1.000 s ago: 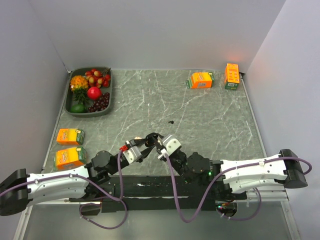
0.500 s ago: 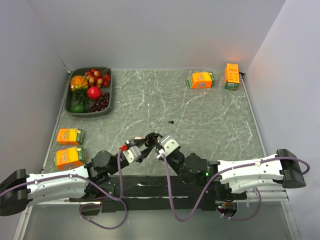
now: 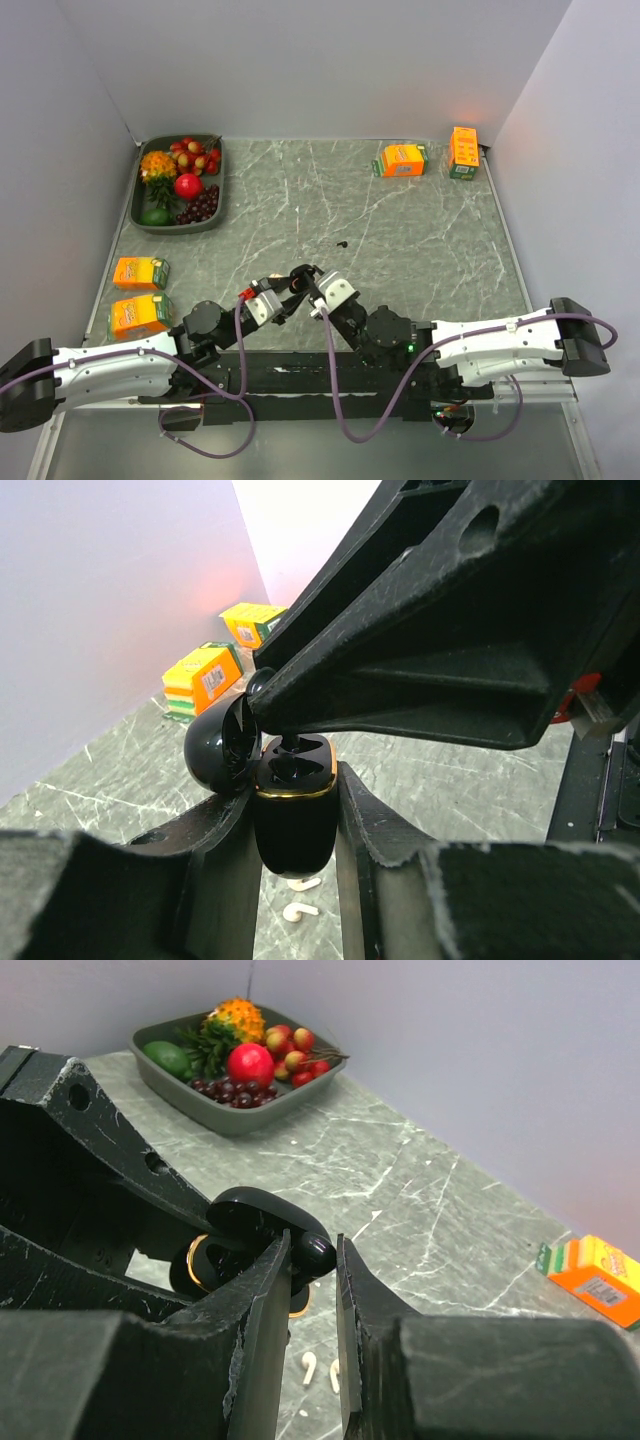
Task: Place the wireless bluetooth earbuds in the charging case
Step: Place the earbud in the charging case.
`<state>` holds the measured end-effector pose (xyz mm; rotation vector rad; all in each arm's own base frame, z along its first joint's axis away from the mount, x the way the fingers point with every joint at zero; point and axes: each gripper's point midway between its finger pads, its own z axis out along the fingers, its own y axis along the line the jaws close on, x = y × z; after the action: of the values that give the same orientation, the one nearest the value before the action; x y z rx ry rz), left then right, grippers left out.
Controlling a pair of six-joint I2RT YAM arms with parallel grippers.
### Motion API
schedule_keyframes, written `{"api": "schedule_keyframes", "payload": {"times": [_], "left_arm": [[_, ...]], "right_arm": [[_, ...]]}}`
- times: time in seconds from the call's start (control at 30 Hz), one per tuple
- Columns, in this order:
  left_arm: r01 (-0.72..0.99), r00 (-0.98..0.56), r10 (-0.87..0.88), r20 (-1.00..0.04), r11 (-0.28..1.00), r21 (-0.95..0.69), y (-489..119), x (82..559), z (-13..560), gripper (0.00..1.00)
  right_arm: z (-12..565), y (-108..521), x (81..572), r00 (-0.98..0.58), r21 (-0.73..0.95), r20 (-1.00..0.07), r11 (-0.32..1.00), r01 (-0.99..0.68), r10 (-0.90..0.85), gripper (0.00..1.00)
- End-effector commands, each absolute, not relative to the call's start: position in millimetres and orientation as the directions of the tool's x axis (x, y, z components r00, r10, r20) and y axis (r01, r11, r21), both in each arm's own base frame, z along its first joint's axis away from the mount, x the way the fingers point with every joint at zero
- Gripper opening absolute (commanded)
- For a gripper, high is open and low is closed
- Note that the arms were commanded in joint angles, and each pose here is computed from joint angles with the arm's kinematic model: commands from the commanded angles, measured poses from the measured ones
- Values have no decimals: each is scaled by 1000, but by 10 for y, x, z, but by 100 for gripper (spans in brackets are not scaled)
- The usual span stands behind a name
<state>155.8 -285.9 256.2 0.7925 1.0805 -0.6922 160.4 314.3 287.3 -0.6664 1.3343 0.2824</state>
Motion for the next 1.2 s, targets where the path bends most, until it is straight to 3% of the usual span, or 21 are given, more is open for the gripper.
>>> {"api": "schedule_keyframes", "payload": {"times": [0.0, 0.43, 0.5, 1.17], "left_arm": [[821, 354, -258, -899, 546, 167, -2838, 1483, 3066, 1], [812, 357, -254, -899, 561, 164, -2826, 1514, 3061, 1], [811, 355, -254, -900, 563, 161, -2820, 1514, 3059, 1], [811, 340, -244, -908, 565, 152, -2832, 1532, 2982, 1]], "right_arm": [[2828, 3173, 1525, 194, -236, -970, 750, -618, -145, 0], [2915, 3147, 1471, 170, -196, -979, 733, -651, -111, 4], [2938, 3143, 1473, 169, -192, -980, 737, -648, -106, 0], [3284, 2955, 1556, 234, -170, -971, 794, -583, -36, 0]]}}
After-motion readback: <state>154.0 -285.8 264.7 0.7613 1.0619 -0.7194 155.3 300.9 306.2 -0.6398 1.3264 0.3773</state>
